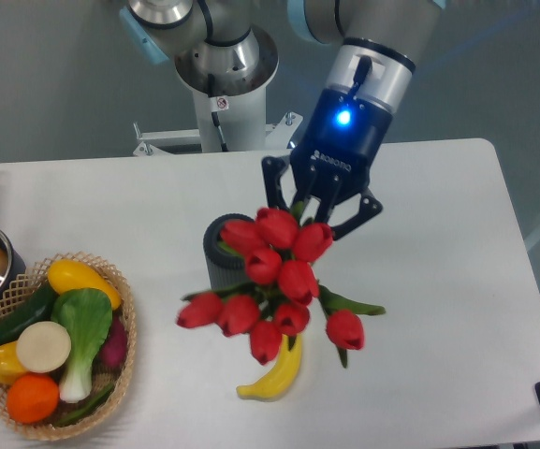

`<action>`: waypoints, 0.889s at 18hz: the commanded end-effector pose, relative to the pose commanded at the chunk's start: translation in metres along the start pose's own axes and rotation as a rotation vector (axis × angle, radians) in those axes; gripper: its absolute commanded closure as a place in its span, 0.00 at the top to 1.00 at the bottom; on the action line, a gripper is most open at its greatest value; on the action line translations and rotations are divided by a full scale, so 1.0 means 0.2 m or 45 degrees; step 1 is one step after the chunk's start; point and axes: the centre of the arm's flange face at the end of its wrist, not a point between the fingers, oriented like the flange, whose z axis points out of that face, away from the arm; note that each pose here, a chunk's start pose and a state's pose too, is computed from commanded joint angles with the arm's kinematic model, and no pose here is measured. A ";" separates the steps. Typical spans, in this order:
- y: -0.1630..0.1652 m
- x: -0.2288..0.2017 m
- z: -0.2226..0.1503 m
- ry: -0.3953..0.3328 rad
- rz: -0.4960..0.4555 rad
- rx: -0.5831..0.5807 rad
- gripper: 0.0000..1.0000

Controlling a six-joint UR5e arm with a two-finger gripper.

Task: Insert the flowers into the vase
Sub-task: 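Lower the tulip stems into the black vase opening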

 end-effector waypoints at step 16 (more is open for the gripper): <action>0.50 0.19 -0.22 0.217 0.021 0.428 0.05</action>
